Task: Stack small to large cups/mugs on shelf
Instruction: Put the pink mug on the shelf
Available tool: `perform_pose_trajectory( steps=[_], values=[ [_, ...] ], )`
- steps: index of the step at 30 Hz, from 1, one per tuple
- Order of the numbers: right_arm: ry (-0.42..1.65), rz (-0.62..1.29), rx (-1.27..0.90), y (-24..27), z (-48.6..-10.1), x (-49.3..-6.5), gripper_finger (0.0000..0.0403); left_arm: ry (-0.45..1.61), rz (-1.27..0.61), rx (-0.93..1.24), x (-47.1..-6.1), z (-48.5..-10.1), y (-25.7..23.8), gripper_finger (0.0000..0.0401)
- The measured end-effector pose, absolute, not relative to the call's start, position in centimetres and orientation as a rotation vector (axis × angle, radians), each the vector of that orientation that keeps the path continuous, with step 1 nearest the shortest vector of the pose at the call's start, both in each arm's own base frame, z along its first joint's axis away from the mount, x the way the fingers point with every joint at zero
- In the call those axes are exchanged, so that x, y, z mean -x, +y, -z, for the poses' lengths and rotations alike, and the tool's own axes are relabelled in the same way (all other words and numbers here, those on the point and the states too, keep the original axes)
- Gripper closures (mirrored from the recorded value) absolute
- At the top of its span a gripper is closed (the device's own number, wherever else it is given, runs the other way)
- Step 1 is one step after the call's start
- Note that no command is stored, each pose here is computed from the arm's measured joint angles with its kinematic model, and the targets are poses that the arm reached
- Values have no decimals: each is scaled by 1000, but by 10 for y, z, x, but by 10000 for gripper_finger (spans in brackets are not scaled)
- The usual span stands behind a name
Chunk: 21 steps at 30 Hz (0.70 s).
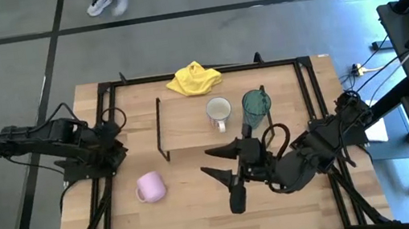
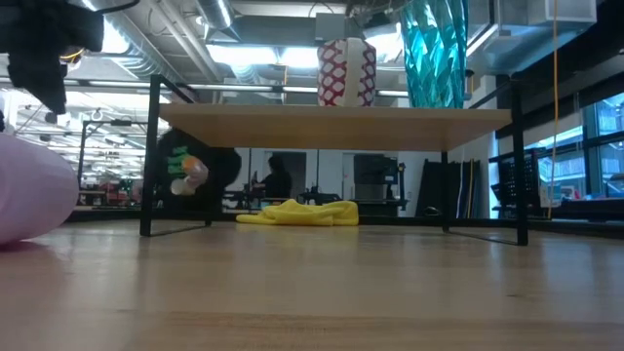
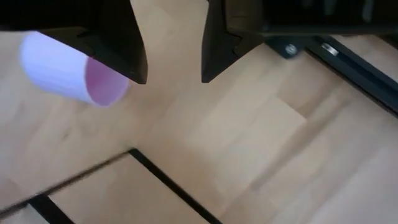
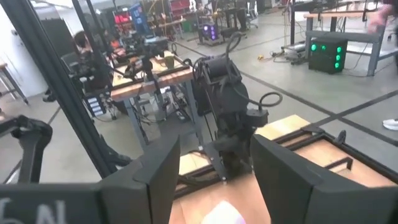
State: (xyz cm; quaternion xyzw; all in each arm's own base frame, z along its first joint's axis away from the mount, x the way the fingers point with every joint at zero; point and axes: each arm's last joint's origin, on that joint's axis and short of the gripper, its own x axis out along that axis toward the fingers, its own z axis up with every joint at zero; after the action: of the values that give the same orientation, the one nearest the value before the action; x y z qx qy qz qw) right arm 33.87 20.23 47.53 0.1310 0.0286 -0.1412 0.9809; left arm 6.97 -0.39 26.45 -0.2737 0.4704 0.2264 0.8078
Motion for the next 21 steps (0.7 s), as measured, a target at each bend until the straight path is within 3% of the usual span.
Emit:
perform_pose_trajectory(
  steps=[8, 14, 17, 21],
  values=[
    [98, 287, -276, 199, -474, -333, 205, 1028, -432, 755, -75, -265, -8, 232],
    [111, 284, -264, 197, -474, -331, 205, 926, -116, 816, -98, -262, -17, 234],
    [123, 275, -261, 197, -474, -330, 205, 1012, -27, 858, -101, -239, -21, 235],
    [127, 273, -261, 197, -474, -330, 205, 1172, -68, 895, -98, -196, -22, 236]
  ],
)
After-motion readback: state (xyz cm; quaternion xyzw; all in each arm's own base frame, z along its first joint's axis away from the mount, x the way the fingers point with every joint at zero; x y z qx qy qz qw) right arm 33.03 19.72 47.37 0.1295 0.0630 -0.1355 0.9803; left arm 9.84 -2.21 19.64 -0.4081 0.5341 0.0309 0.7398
